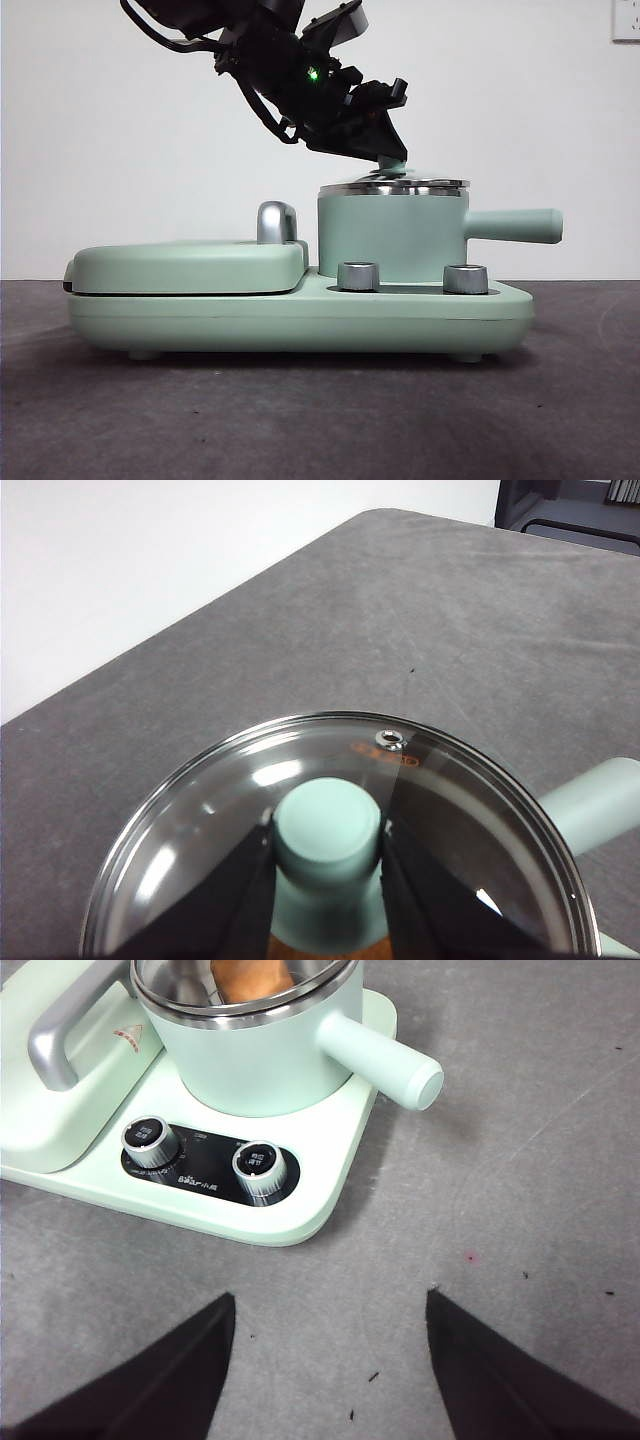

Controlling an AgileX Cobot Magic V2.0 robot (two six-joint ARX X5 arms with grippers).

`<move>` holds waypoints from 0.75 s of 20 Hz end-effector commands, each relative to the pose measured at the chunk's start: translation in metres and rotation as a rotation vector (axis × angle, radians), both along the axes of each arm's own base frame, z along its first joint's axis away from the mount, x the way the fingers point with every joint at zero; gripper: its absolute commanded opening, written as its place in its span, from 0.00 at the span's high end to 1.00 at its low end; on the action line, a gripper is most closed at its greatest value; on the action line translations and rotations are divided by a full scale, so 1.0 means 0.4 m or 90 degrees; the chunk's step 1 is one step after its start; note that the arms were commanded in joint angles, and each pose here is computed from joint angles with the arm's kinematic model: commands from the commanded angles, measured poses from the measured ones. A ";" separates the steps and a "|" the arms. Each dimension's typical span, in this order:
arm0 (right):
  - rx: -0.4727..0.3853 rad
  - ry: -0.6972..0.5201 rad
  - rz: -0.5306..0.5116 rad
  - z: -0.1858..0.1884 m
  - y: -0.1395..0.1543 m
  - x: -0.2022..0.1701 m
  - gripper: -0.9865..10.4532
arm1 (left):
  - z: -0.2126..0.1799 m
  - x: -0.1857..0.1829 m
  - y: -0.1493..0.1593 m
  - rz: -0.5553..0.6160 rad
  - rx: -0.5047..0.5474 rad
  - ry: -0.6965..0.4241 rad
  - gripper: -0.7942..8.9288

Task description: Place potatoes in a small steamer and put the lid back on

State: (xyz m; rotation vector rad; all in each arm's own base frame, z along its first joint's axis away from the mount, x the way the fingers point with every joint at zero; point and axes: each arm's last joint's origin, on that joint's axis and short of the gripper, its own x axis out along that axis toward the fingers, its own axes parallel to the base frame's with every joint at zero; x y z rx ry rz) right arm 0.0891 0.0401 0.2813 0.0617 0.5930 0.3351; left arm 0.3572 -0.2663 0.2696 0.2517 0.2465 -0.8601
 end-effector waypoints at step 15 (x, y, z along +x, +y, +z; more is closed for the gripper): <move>0.016 -0.001 -0.006 0.005 0.002 0.001 0.65 | 0.049 0.000 -0.009 -0.006 -0.004 -0.044 0.90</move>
